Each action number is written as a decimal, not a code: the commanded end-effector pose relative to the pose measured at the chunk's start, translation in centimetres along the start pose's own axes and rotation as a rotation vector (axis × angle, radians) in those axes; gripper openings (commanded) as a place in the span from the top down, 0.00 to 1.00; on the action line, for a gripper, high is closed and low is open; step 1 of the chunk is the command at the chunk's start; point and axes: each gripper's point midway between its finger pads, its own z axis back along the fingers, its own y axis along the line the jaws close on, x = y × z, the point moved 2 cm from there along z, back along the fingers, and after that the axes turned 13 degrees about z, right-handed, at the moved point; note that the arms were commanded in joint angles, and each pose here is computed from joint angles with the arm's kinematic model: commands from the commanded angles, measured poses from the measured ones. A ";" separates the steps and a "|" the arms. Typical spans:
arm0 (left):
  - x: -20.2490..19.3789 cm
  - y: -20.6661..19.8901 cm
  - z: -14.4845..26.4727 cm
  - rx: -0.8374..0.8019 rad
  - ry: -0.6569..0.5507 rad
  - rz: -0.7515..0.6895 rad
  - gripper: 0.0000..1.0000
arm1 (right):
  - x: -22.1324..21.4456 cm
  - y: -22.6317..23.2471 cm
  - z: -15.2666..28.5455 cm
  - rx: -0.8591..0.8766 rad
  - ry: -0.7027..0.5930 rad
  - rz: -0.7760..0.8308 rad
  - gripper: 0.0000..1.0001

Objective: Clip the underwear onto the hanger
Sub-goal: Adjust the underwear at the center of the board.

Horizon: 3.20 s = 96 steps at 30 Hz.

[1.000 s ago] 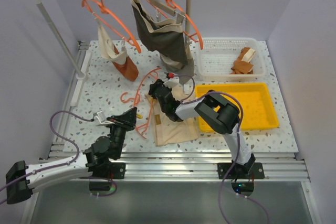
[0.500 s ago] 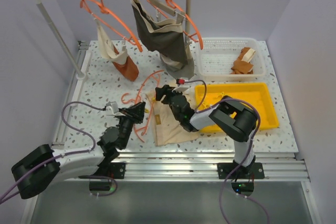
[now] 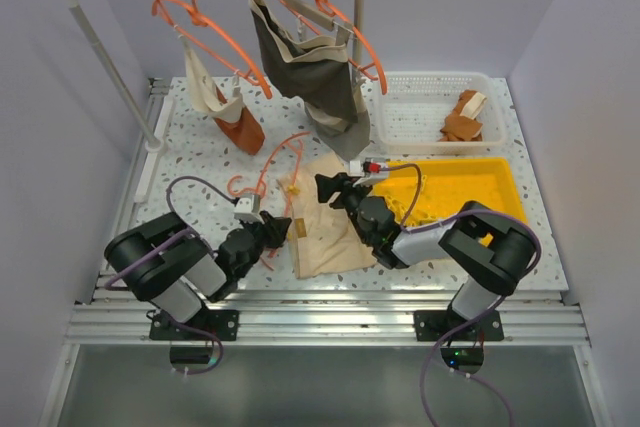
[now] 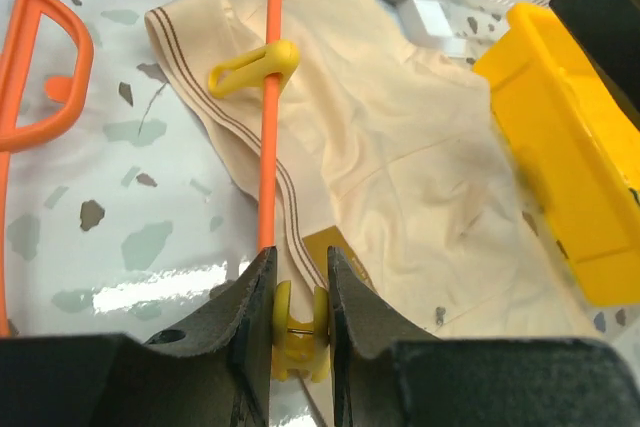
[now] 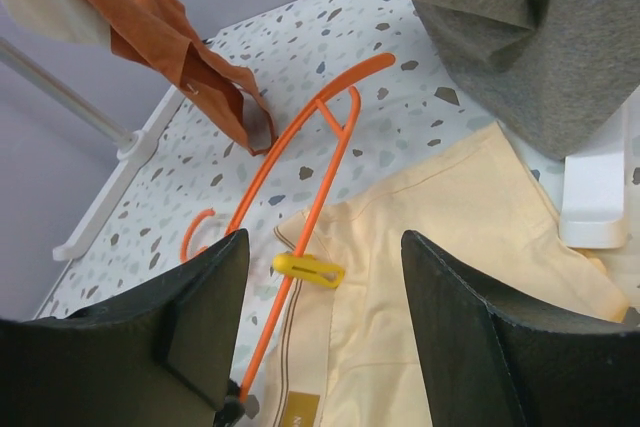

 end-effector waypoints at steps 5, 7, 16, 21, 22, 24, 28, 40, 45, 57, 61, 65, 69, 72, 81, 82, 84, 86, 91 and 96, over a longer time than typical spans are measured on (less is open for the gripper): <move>3.6 -2.9 4.3 -0.265 -0.139 0.073 1.00 | 3.0 -0.3 2.0 0.033 -0.082 0.004 0.34; 4.2 -3.6 4.4 -0.296 -0.159 0.071 1.00 | 2.9 -0.5 2.3 0.030 -0.079 0.011 0.34; 6.1 -4.0 5.3 -0.310 -0.246 0.078 1.00 | 1.8 -0.2 2.3 0.063 -0.046 0.022 0.35; 7.4 -3.8 5.6 -0.301 -0.303 0.070 1.00 | 0.2 0.0 2.4 0.080 -0.007 0.033 0.35; 7.4 -3.6 5.5 -0.289 -0.304 0.068 1.00 | -0.2 -0.2 2.5 0.081 0.002 0.033 0.35; 7.5 -2.6 5.7 -0.254 -0.312 0.072 1.00 | -0.5 0.1 2.7 0.098 0.010 0.033 0.35; 8.2 -1.5 6.2 -0.213 -0.351 0.070 1.00 | -1.0 0.3 3.0 0.115 0.027 0.043 0.36; 8.9 0.1 6.6 -0.134 -0.400 0.078 1.00 | -2.7 1.4 3.1 0.162 0.067 0.040 0.36; 8.8 0.1 6.2 -0.126 -0.394 0.084 1.00 | -2.8 1.7 3.3 0.172 0.069 0.048 0.36; 7.9 0.0 4.9 -0.120 -0.348 0.100 1.00 | -6.3 5.3 5.9 0.248 0.148 0.197 0.37; 8.2 -0.4 5.2 -0.141 -0.357 0.105 1.00 | -7.5 5.6 6.9 0.269 0.173 0.225 0.37; 8.3 -0.5 5.6 -0.149 -0.361 0.104 1.00 | -8.3 5.5 7.9 0.292 0.196 0.258 0.39; 8.2 -0.5 5.6 -0.155 -0.356 0.104 1.00 | -9.8 5.7 9.2 0.315 0.257 0.325 0.42; 8.1 -0.7 5.5 -0.163 -0.348 0.108 1.00 | -10.8 5.8 10.2 0.316 0.290 0.395 0.44; 7.8 -0.8 5.2 -0.165 -0.334 0.111 1.00 | -12.8 5.4 12.0 0.292 0.357 0.516 0.41; 7.7 -0.8 5.2 -0.163 -0.332 0.110 1.00 | -12.9 5.5 12.1 0.288 0.362 0.533 0.41; 7.7 -0.8 5.2 -0.164 -0.332 0.111 1.00 | -13.1 5.7 12.5 0.287 0.376 0.577 0.41; 7.7 -0.7 5.3 -0.162 -0.331 0.109 1.00 | -12.7 6.0 13.1 0.282 0.370 0.595 0.42; 7.6 -0.8 5.1 -0.164 -0.327 0.110 1.00 | -11.8 5.7 14.3 0.281 0.352 0.583 0.41; 7.6 -0.8 5.1 -0.165 -0.324 0.112 1.00 | -11.3 5.2 14.7 0.275 0.345 0.576 0.41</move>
